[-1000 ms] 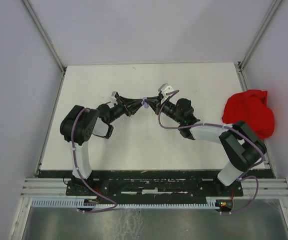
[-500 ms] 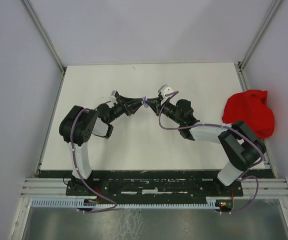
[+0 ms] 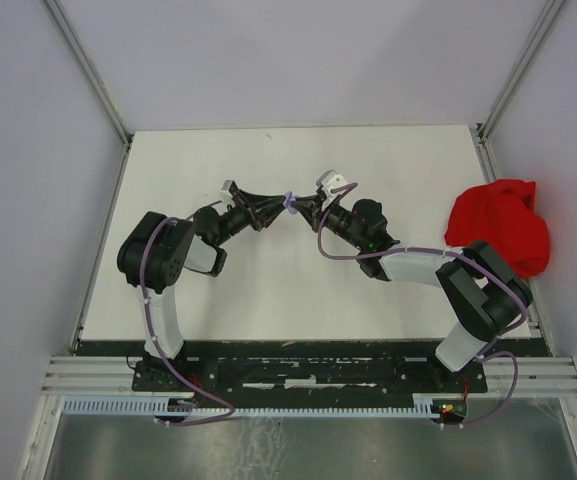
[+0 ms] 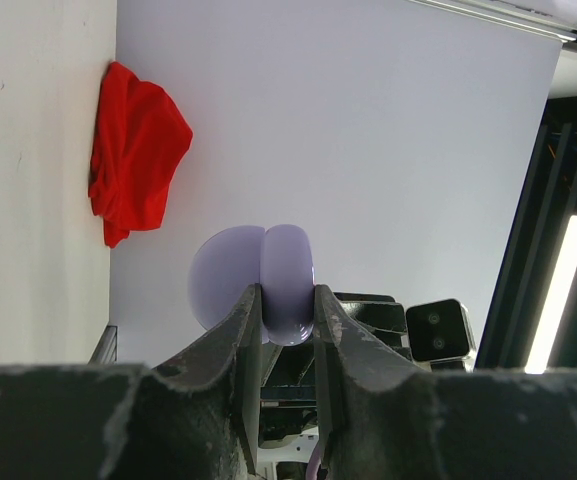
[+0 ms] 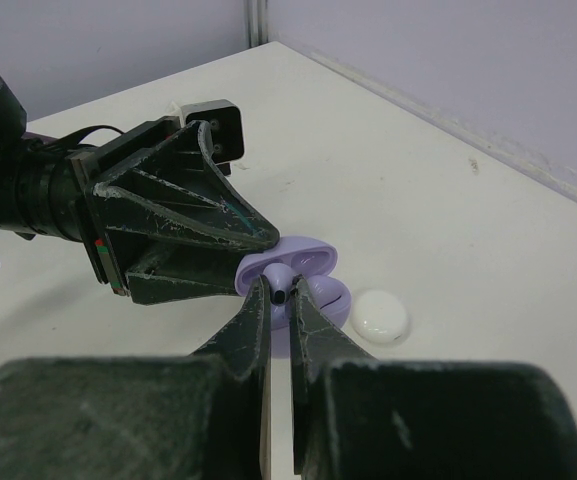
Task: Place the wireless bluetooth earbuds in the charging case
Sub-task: Place the earbud in the charging case.
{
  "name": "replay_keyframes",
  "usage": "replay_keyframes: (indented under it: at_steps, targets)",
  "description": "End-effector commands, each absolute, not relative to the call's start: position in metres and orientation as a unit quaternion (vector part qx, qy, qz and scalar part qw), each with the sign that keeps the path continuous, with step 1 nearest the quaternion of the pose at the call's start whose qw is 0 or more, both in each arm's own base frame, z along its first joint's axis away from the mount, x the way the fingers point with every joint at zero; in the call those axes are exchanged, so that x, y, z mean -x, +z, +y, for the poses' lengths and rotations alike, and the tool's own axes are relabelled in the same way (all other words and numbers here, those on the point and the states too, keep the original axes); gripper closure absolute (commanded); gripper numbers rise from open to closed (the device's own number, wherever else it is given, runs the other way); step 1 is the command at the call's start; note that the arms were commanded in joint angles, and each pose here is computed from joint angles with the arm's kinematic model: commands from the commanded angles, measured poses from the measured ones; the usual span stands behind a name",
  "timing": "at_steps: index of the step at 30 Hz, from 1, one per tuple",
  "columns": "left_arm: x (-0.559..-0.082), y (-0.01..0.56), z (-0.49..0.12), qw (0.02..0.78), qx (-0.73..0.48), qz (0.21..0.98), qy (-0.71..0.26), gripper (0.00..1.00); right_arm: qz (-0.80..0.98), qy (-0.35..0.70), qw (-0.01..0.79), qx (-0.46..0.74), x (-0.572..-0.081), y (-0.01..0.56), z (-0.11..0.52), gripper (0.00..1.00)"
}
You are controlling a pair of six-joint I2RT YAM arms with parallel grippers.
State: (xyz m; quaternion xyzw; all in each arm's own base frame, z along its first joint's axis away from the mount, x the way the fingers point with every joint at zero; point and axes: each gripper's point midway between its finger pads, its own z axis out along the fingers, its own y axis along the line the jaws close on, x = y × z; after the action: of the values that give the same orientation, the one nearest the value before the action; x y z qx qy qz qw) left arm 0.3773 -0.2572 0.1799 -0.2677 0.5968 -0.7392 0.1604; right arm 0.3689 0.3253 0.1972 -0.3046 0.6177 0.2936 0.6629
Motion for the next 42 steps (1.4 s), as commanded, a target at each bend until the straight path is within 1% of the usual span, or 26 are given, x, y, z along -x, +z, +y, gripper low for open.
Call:
replay_keyframes:
  at_steps: [1,17,21,25,27,32,36,39,42]
  targets:
    - [-0.374,0.217,-0.258,0.179,0.231,0.572,-0.766,0.97,0.603,0.295,0.678,0.299,-0.368,0.208,0.325,1.00]
    - [-0.379,0.219,-0.257,0.184,0.236,0.565,-0.769,0.97,0.612,0.294,0.672,0.296,-0.366,0.204,0.322,1.00]
    - [-0.381,0.222,-0.258,0.186,0.234,0.564,-0.770,0.97,0.622,0.298,0.664,0.289,-0.367,0.203,0.322,0.87]
    - [-0.383,0.220,-0.258,0.187,0.235,0.566,-0.768,0.97,0.618,0.306,0.664,0.289,-0.364,0.209,0.323,0.63]
    - [-0.384,0.216,-0.259,0.189,0.235,0.571,-0.763,0.97,0.610,0.308,0.671,0.286,-0.363,0.216,0.322,0.57]
    - [-0.385,0.200,-0.260,0.192,0.240,0.588,-0.748,0.97,0.595,0.302,0.700,0.254,-0.366,0.248,0.313,0.50]
    - [-0.384,0.189,-0.261,0.187,0.242,0.594,-0.744,0.97,0.620,0.264,0.707,0.213,-0.376,0.266,0.293,0.46]
    - [-0.382,0.187,-0.261,0.183,0.239,0.594,-0.746,0.97,0.684,0.209,0.677,0.170,-0.389,0.260,0.273,0.45]
    - [-0.381,0.186,-0.262,0.182,0.233,0.596,-0.747,0.97,0.746,0.161,0.625,0.167,-0.392,0.245,0.260,0.40]
